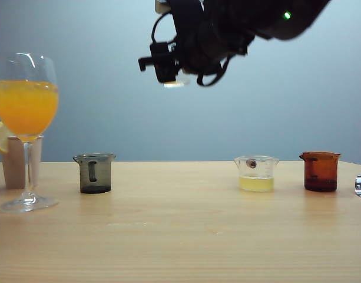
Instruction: Pick up the second measuring cup from the left, pour the orange juice inside into the goblet, and finally put the measuring cup back in its original place.
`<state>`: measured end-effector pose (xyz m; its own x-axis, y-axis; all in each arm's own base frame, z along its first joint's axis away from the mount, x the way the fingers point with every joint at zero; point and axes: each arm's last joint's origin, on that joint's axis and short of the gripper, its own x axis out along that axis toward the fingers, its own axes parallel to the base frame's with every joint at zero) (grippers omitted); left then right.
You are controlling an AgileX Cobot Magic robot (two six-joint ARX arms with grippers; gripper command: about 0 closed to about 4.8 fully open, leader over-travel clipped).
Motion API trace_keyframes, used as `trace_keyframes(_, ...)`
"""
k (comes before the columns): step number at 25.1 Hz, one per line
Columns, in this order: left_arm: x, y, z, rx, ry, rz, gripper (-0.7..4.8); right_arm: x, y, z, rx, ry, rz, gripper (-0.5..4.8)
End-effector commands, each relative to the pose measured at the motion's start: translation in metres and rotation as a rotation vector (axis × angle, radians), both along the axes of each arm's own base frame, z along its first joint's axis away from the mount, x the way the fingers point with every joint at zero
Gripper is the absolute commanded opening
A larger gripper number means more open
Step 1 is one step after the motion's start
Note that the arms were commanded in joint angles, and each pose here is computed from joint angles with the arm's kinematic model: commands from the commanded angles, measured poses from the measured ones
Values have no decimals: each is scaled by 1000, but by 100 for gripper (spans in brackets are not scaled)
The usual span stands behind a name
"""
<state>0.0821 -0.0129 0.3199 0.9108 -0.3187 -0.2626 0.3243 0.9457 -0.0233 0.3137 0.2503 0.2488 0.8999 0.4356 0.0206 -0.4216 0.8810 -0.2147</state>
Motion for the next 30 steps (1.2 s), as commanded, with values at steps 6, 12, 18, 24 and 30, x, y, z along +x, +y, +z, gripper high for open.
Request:
trace_keyframes(6,0,0,2,-5,-8,1,-5,-25,-4,-40,88,87,-57,-1)
trace_keyframes(12,0,0,2,-5,-8,1,-5,-22,0,-59,124,105,-56,-1)
trace_keyframes(18,0,0,2,-5,-9,1,-5,-15,6,-91,143,159,-61,-1)
trace_keyframes(24,2,0,1,-4,-3,1,-5,-14,7,-104,157,188,-62,-1)
trace_keyframes(30,5,0,1,-4,5,1,-5,3,25,-110,151,197,-35,-1)
